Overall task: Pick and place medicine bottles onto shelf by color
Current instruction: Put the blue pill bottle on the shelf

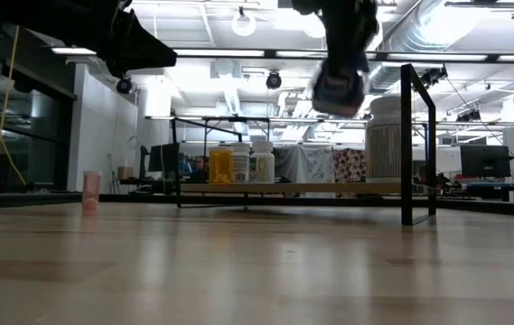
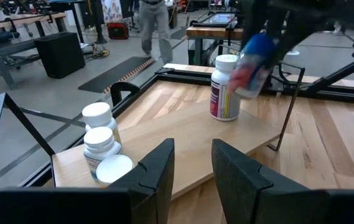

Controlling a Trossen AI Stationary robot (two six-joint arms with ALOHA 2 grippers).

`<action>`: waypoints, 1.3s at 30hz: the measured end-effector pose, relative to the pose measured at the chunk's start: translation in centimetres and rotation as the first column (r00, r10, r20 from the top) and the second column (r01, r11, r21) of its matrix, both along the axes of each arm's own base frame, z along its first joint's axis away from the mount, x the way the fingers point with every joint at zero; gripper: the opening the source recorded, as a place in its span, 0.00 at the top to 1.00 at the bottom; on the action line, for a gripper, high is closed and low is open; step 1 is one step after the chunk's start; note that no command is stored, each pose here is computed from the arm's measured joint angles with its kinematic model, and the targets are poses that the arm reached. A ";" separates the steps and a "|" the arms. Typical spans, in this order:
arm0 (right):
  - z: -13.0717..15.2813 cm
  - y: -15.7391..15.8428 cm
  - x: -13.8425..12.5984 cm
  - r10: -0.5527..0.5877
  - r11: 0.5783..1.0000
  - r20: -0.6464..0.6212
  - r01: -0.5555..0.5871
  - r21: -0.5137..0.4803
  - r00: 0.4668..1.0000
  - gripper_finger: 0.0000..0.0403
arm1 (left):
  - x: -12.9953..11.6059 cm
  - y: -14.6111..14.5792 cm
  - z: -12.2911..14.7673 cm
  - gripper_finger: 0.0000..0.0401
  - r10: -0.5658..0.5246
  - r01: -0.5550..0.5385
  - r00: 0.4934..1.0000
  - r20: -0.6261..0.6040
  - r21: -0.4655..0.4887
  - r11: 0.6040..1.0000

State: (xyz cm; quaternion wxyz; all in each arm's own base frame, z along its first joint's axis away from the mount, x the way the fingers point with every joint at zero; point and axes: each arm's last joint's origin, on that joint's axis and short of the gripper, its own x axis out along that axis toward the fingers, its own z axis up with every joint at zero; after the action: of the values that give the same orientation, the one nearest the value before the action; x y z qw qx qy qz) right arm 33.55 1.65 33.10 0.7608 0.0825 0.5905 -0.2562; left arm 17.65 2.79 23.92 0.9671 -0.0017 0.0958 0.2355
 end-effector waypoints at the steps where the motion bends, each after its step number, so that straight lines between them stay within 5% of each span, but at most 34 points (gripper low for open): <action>1: -0.5 -0.4 0.0 -0.011 1.000 -0.019 0.011 0.012 1.000 0.57 | 0.0 0.0 0.0 0.75 0.000 0.000 1.000 0.000 0.000 1.000; 7: -3.7 -1.4 -0.1 -0.036 0.991 -0.098 0.048 0.122 0.994 0.57 | 0.0 0.0 0.0 0.75 0.000 0.000 1.000 0.000 0.000 1.000; 19: -7.8 -2.1 -0.7 -0.111 0.979 -0.161 0.136 0.154 0.981 0.57 | 0.0 0.0 0.0 0.75 0.000 0.000 1.000 0.000 0.000 1.000; 31: -8.4 -3.1 -0.8 -0.286 0.929 -0.157 0.314 0.196 0.945 0.53 | 0.0 0.0 0.0 0.75 0.000 0.000 1.000 0.001 0.000 1.000; 39: -8.4 -3.1 -0.8 -0.263 0.936 -0.159 0.291 0.196 0.952 0.47 | 0.0 0.0 0.0 0.75 0.000 0.000 1.000 0.001 0.000 1.000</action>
State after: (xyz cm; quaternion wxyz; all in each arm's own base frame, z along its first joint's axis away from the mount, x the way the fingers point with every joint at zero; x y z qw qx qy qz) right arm 32.71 -1.48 24.67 0.6631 0.2306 0.6459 -0.2999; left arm 17.65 2.79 23.93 0.9671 -0.0019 0.0956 0.2356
